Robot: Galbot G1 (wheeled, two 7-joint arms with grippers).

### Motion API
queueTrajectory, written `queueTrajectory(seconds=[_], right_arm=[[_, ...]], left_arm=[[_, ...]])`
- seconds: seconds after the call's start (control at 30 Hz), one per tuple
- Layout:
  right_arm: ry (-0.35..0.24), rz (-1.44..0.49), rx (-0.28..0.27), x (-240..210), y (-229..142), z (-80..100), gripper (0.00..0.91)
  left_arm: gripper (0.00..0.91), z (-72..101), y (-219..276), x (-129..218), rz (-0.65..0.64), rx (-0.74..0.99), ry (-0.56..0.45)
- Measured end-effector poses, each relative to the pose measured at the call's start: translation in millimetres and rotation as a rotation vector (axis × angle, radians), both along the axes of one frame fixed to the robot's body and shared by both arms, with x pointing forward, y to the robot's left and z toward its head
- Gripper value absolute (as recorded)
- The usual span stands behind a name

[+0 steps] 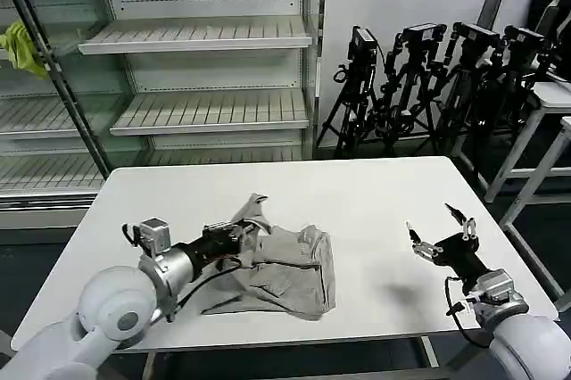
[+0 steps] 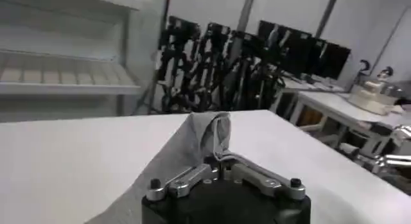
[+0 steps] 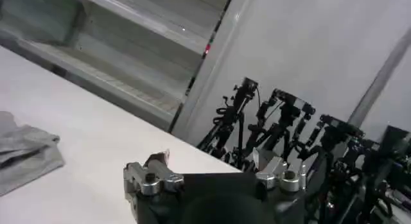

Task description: Fold and organize the clothes.

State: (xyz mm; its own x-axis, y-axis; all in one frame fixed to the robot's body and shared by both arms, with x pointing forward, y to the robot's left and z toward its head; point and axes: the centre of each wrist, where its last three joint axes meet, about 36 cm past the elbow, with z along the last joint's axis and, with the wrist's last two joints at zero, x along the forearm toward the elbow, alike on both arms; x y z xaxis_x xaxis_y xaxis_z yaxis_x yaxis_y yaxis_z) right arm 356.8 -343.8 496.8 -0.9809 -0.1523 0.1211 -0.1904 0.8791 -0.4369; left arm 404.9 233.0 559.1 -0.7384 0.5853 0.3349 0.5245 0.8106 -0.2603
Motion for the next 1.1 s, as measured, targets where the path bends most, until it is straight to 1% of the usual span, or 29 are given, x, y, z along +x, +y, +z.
queueTrajectory(seconds=[0.07, 0.13, 0.43, 0.9, 0.93, 0.97, 1.0, 1.1], right_arm=[[0.002, -0.003, -0.002, -1.6, -0.7, -0.5, 0.907], [0.005, -0.007, -0.003, -3.0, -1.6, -1.0, 0.907], [0.013, -0.02, -0.006, -8.0, -4.9, -2.5, 0.907], [0.027, -0.036, -0.003, -17.2, -5.0, -9.5, 0.907], [0.027, -0.037, -0.003, -17.8, -5.1, -9.6, 0.907], [0.028, -0.038, -0.002, -18.6, -5.2, -10.1, 0.907], [0.03, -0.039, -0.002, -19.5, -5.3, -10.8, 0.907], [0.033, -0.042, -0.001, -21.1, -5.6, -11.9, 0.907]], left_arm=[[0.06, -1.5, -5.7, 0.3, -0.015, -0.004, 0.002], [0.05, -3.9, -11.0, 1.1, -0.027, -0.007, 0.005], [0.05, -21.3, -32.7, 1.3, -0.08, -0.009, 0.038], [0.05, -37.3, -56.5, 12.6, -0.118, -0.004, 0.052], [0.06, -38.2, -57.8, 13.9, -0.12, -0.003, 0.052], [0.453, -39.3, -58.8, 15.2, -0.122, -0.003, 0.053], [0.907, -40.7, -59.4, 16.5, -0.123, 0.0, 0.054], [0.907, -44.4, -61.3, 19.2, -0.127, 0.005, 0.055]])
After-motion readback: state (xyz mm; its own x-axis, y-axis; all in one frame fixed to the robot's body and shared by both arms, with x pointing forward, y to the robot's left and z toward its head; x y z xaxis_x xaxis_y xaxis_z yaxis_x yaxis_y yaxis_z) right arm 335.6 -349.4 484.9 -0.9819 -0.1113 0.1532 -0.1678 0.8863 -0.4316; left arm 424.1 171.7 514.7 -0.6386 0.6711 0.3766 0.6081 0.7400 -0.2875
